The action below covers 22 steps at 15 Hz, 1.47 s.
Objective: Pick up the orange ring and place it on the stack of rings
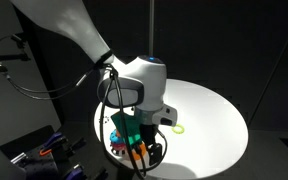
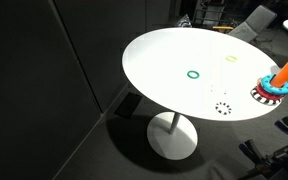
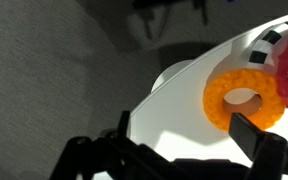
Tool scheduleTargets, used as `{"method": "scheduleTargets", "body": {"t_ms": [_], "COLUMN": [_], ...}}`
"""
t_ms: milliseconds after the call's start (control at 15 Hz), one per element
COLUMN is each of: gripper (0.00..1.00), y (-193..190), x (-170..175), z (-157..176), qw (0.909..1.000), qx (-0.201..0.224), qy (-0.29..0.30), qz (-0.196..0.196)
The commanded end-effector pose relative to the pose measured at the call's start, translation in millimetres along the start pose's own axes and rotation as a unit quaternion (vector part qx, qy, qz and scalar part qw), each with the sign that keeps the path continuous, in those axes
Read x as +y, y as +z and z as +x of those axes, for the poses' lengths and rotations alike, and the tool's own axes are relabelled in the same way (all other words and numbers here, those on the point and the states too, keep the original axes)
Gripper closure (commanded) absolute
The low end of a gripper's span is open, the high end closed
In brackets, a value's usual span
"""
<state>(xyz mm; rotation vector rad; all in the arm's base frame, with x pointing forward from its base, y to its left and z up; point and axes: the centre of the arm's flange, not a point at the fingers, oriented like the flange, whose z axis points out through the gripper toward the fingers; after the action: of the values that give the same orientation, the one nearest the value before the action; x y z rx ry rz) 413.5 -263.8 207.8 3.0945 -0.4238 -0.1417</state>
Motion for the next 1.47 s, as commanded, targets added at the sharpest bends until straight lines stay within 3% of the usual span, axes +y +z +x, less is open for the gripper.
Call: {"method": "scheduleTargets", "body": {"t_ms": [0, 733, 1400], "gripper": [0.00, 0.00, 0.00], "y": [21.9, 56.1, 68.9], "x": [0.5, -18.8, -12.9], "z": [3.0, 1.2, -2.3], "qw": [0.9998, 0.9983, 0.9982], "qx": [0.009, -0.002, -0.010], "qy": [-0.010, -0.014, -0.004], "qz": [0.017, 0.057, 0.059]}}
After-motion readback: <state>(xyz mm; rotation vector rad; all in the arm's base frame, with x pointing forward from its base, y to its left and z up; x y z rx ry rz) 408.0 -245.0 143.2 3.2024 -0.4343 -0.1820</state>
